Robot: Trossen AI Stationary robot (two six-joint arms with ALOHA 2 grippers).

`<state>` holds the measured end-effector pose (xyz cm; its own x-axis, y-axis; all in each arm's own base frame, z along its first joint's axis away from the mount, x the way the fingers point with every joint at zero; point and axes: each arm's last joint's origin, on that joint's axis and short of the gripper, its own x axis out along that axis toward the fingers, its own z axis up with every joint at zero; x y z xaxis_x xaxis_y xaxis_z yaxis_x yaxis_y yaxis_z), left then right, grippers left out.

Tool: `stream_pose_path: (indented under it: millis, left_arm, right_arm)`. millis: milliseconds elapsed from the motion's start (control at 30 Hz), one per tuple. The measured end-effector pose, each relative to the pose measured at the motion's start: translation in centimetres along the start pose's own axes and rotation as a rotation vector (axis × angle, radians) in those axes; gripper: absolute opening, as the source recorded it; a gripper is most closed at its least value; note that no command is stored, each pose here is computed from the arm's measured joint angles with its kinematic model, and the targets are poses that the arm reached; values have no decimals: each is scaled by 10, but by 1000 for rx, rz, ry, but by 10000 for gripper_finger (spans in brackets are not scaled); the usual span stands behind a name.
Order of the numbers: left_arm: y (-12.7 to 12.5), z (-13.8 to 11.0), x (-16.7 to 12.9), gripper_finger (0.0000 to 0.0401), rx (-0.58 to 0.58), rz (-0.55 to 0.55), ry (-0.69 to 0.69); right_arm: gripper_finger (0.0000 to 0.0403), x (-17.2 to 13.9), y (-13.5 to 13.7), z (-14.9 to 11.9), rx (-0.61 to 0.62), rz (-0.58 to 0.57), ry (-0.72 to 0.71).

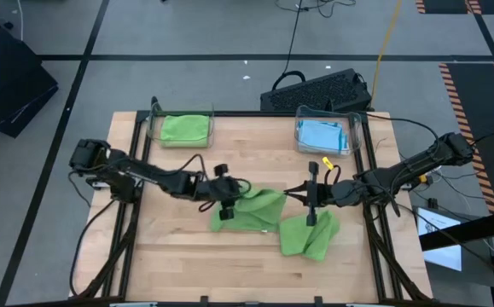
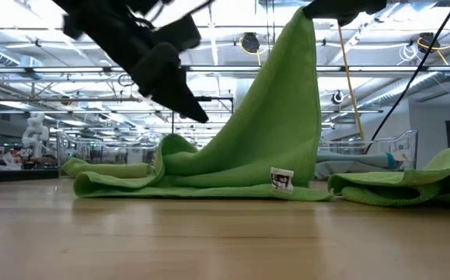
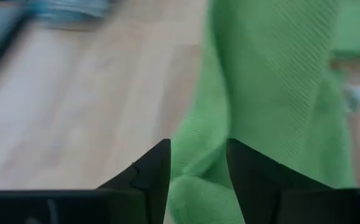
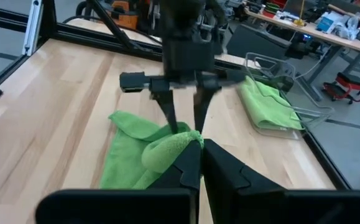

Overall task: Fold microfiber towels
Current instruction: Fold the left green microfiber cloth

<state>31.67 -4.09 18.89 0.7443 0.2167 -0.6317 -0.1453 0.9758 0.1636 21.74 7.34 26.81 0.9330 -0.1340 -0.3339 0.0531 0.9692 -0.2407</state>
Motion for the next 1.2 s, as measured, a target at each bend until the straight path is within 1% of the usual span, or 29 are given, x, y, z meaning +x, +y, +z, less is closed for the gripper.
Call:
stream_pose_path:
  millis: [100,233,300,367,433,533,633,700,800,900,1033,1133,1200]
  left_arm:
    - [11,5,15,161,47,-145,-25]
    - [19,11,32,161,125,-217,23]
    - [19,11,39,161,172,-245,84]
    - [18,11,46,161,194,-260,144]
    - [19,6,49,161,212,-267,218]
    - [19,6,53,161,227,-266,233]
    - [22,4,55,161,233,-220,244]
    - [25,0,56,156,237,-178,281]
    - [26,1,56,124,244,-144,282]
    - [26,1,55,77,243,-135,283]
    - [27,4,52,14,213,-130,272]
    - [27,6,48,11,176,-125,267]
    - [27,8,39,14,153,-125,283]
  right_arm:
    - [6,0,0,0,1,0,0]
    - [6,0,0,0,2,1,4]
    - [6,0,0,-1,0,0,8]
    - [6,0,0,-1,-1,0,11]
    - [6,0,0,-1,-2,0,12]
    - [6,0,0,-2,-6,0,15]
    - [6,1,-1,-2,-7,-3,19]
    - [6,1,-2,-2,-7,-7,20]
    - [6,1,-3,-3,-7,-10,25]
    - [6,1,-2,-3,-9,-9,28]
    - [6,1,-3,-3,-10,-10,31]
    - [6,1,-3,-3,-9,-12,31]
    - [6,2,-4,-4,-7,-16,33]
